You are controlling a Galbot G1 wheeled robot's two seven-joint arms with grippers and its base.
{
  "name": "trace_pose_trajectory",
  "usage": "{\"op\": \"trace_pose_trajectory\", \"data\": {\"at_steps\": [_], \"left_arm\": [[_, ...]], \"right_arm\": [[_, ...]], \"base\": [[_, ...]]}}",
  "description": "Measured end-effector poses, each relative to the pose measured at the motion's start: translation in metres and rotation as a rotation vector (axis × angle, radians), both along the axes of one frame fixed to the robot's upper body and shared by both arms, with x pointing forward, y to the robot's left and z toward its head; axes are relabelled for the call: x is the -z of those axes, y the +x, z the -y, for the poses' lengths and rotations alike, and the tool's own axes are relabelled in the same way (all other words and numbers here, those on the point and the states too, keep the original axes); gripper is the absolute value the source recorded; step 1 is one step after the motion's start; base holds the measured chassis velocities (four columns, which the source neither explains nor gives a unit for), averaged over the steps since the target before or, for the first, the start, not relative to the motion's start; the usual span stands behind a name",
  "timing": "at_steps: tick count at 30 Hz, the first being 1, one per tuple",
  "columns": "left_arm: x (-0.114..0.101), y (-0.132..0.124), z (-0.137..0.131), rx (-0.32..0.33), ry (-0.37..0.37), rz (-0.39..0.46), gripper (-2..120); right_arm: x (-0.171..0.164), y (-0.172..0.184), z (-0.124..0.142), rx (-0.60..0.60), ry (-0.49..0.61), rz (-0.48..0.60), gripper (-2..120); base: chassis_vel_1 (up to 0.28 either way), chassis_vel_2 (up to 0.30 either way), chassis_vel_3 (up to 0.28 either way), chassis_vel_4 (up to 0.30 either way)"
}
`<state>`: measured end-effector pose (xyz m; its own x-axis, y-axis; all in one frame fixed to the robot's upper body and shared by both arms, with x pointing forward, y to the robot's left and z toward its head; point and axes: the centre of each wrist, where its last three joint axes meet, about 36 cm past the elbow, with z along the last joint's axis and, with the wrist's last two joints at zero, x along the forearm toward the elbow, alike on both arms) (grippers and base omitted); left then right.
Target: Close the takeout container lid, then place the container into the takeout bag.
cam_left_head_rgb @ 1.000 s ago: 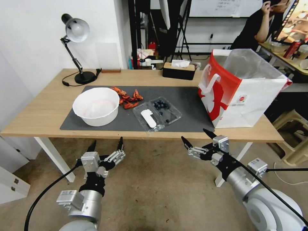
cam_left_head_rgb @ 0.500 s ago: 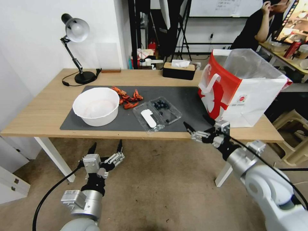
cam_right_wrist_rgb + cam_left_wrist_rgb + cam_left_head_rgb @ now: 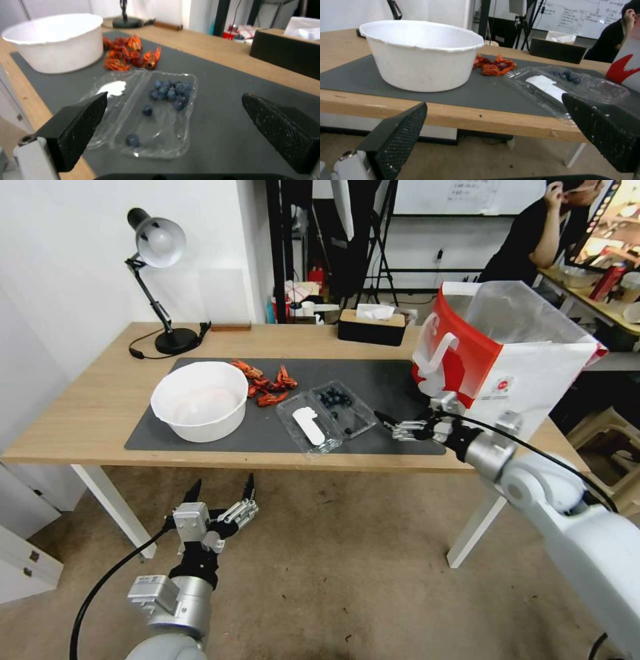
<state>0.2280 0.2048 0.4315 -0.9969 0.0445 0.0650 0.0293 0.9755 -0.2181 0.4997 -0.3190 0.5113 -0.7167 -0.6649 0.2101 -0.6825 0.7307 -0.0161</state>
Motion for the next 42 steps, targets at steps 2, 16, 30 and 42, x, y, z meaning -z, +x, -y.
{"op": "trace_pose_trajectory", "data": {"at_steps": [2,16,30,42], "left_arm": [[0.001,0.000,0.000,0.000,0.001,0.001,100],[0.003,-0.005,0.000,-0.005,0.004,-0.008,100],[0.001,-0.009,0.000,0.003,0.009,-0.017,100],[0.008,-0.011,0.001,0.006,0.025,-0.052,100]], "right_arm": [[-0.012,0.015,-0.004,-0.018,-0.051,-0.019,100],[-0.086,0.059,-0.034,0.003,-0.309,-0.239,100],[-0.089,0.081,-0.050,0.000,-0.413,-0.302,100],[-0.102,0.101,-0.067,0.012,-0.469,-0.295,100]], "base": [[0.000,0.000,0.000,0.000],[0.000,0.000,0.000,0.000],[0.000,0.000,0.000,0.000],[0.000,0.000,0.000,0.000]]}}
